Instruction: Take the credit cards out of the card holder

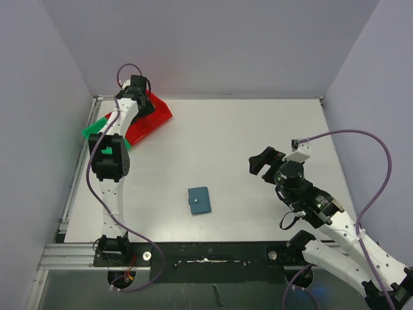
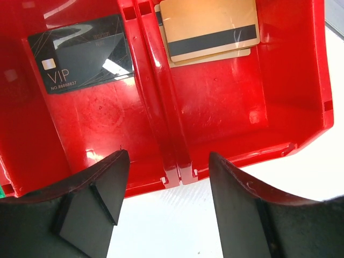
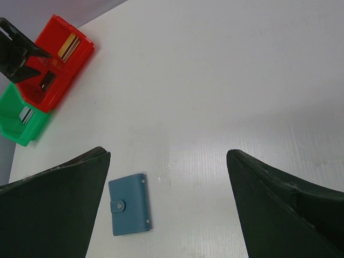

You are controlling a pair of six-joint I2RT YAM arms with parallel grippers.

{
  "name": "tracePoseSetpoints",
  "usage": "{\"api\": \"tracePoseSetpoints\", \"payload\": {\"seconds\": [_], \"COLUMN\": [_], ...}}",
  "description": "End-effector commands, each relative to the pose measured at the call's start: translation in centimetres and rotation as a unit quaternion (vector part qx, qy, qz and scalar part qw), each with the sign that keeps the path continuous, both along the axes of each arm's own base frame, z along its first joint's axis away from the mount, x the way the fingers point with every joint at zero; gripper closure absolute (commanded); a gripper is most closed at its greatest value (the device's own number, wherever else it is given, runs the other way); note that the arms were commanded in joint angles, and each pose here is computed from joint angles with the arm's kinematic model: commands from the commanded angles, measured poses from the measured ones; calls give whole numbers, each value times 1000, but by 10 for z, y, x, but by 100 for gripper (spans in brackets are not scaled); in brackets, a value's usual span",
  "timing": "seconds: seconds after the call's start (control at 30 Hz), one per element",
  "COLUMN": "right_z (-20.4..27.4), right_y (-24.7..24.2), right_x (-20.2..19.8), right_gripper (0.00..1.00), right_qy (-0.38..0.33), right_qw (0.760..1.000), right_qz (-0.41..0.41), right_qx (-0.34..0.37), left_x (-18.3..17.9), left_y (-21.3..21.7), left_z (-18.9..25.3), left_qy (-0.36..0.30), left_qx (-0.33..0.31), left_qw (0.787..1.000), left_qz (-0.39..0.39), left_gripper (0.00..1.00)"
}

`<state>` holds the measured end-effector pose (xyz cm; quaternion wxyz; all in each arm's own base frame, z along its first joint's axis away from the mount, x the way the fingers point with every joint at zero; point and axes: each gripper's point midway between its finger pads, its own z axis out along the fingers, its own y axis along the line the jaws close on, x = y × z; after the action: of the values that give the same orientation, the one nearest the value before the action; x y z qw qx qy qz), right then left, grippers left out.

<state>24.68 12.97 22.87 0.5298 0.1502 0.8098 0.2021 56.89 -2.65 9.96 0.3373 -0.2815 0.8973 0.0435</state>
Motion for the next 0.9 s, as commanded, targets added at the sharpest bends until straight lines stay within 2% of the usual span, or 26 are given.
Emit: {"api": "tracePoseSetpoints", "payload": {"seconds": [0.0,0.17,0.47,0.87], "right_z": [8,5,10,9], "right_y": [-8,-8,-14,-21], "right_x": [7,7,7,6], "right_gripper": [5,5,5,5], "right_qy": [-16,-11,-16,-17], "right_qw": [1000,1000,999,998], "right_qz": [-21,-20,-29,-41], "right_qx": [-9,-17,-28,-38], "left_x": [8,9,9,-7], "left_y": [6,6,0,-26], "left_z": [17,4,-5,1], "left_qy": [-18,-4,8,7], "left_qx": [10,11,0,-16], "left_qw": [1000,1000,1000,1000], "left_qz": [9,8,-2,-18], "left_gripper": [41,45,67,80]}}
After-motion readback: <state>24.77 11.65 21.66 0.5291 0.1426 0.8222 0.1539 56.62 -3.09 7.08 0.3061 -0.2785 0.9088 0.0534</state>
